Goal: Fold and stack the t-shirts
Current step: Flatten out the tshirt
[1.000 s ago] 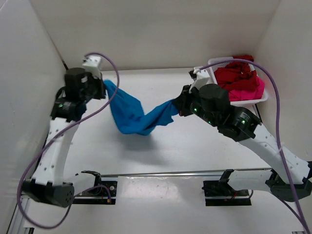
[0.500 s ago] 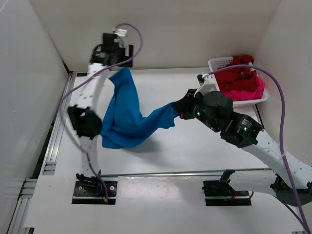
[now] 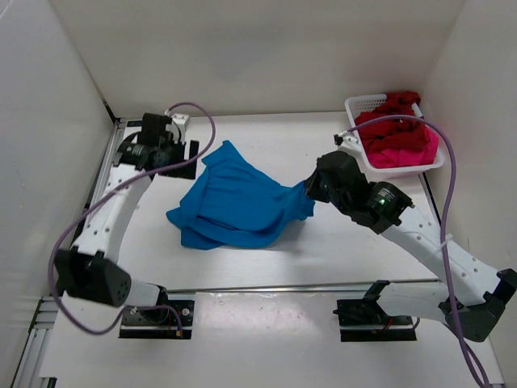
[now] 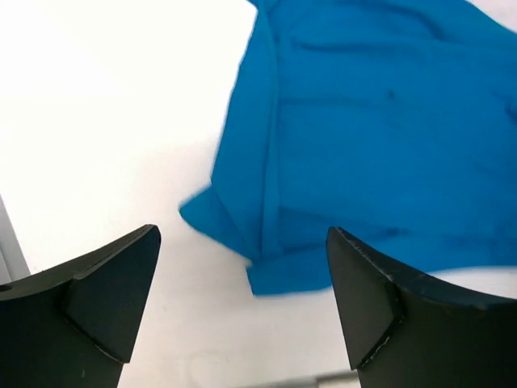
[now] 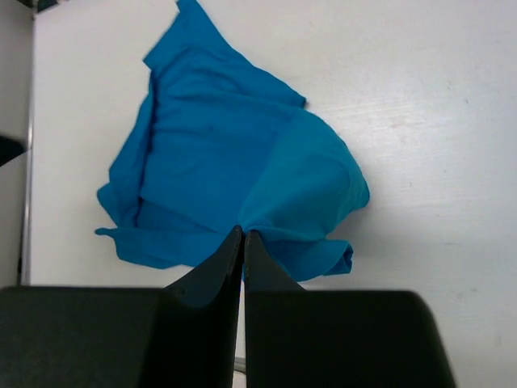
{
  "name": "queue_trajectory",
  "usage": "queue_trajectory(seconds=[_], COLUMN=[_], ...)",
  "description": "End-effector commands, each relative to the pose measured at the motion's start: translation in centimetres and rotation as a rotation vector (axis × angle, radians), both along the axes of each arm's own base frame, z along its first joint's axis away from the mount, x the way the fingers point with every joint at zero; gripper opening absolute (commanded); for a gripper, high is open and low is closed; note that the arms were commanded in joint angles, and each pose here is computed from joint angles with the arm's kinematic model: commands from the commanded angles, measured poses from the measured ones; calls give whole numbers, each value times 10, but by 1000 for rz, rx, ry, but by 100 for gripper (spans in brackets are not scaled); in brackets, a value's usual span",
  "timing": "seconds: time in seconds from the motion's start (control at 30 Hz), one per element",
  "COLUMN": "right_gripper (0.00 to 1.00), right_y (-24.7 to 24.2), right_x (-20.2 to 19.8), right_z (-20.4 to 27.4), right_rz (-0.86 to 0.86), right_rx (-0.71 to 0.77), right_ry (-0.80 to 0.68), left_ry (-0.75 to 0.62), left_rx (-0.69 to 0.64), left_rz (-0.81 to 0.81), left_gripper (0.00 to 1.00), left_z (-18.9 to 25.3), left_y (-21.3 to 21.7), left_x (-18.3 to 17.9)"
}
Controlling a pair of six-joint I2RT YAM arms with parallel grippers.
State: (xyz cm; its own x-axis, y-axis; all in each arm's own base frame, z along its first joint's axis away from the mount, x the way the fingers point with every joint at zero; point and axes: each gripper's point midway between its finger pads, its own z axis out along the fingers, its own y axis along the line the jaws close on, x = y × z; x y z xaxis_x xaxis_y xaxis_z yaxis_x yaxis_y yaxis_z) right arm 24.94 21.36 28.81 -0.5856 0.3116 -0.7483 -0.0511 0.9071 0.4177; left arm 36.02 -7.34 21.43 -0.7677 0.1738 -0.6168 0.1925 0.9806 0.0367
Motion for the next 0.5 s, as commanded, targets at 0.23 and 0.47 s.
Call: queue_trajectory(seconds=[0.23,0.47], right_gripper=[0,0], right_y=[-9,-19], right_x=[-5,-10], right_z=[-21,-31], right_rz=[-29,-54], right_rx=[-8,-9], right_ry=[31,37], left_ry=[278,383], left_rx=[-86,-31], left_rz=[-88,-73], left_gripper=[93,82], left_z=[-100,-132], left_y=[-13,-7], left_x=[-79,-88])
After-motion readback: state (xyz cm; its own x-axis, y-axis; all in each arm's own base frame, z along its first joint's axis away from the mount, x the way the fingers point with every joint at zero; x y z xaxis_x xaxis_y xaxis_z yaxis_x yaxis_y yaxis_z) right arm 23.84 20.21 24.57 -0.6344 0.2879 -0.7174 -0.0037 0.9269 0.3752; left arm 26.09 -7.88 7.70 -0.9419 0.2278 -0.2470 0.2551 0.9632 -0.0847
